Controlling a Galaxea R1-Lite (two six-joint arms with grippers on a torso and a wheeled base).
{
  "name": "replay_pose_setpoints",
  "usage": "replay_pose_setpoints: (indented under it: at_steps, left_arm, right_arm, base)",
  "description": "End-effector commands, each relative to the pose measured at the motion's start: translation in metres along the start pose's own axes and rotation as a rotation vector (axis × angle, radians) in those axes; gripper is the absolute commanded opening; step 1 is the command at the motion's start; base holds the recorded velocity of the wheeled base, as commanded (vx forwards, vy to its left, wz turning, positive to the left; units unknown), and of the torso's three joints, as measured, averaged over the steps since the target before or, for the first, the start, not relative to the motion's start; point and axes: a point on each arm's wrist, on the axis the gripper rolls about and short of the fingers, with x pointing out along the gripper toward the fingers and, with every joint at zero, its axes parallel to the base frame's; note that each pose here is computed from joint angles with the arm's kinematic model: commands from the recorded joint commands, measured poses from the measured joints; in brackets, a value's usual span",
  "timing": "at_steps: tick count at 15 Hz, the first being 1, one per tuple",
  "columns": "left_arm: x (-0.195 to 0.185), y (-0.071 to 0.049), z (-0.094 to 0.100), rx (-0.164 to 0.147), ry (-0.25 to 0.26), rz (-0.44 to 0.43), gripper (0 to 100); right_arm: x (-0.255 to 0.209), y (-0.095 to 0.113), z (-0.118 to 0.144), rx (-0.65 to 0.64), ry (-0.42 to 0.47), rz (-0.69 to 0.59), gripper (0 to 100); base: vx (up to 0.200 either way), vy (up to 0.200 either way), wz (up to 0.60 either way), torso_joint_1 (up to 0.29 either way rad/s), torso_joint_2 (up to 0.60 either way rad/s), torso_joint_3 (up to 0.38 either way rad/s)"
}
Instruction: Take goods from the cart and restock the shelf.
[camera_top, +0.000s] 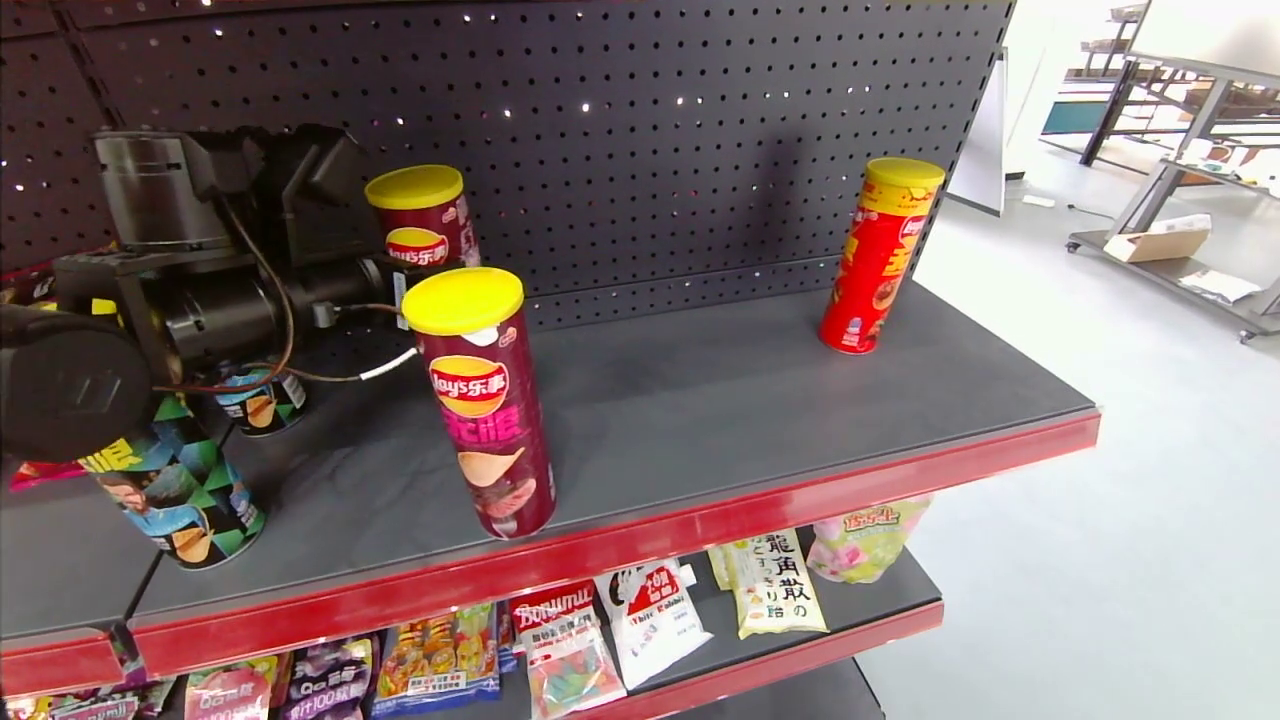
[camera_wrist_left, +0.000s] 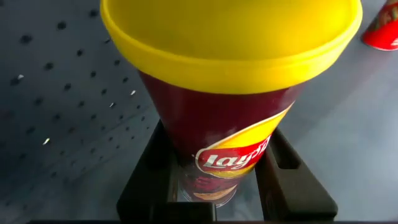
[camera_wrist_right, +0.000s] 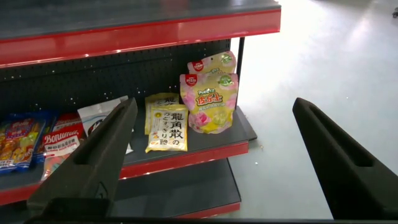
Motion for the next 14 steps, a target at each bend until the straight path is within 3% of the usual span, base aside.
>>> replay_pose_setpoints:
  at_steps: [1,7,11,14]
  left_arm:
    - [0.014,0.002,-0.002,0.0,0.008,-0.011,0]
    - [0.028,0.004,-0.001,-0.004,0.035,-0.049,0]
    - [0.042,0.004,0.002,0.0,0.024,-0.056,0]
    - [0.045,-0.002,0.0,-0.001,0.03,-0.075,0]
  right_arm:
    - [0.0,0.0,0.0,0.0,0.0,0.001,100]
    - [0.0,0.0,0.0,0.0,0.0,0.0,100]
    - [0.0,0.0,0.0,0.0,0.0,0.0,100]
    - [0.0,0.0,0.0,0.0,0.0,0.001,100]
  base:
    - [0.0,0.0,0.0,0.0,0.0,0.0]
    - [0.0,0.0,0.0,0.0,0.0,0.0]
    - [0.0,0.0,0.0,0.0,0.0,0.0]
    - [0.0,0.0,0.0,0.0,0.0,0.0]
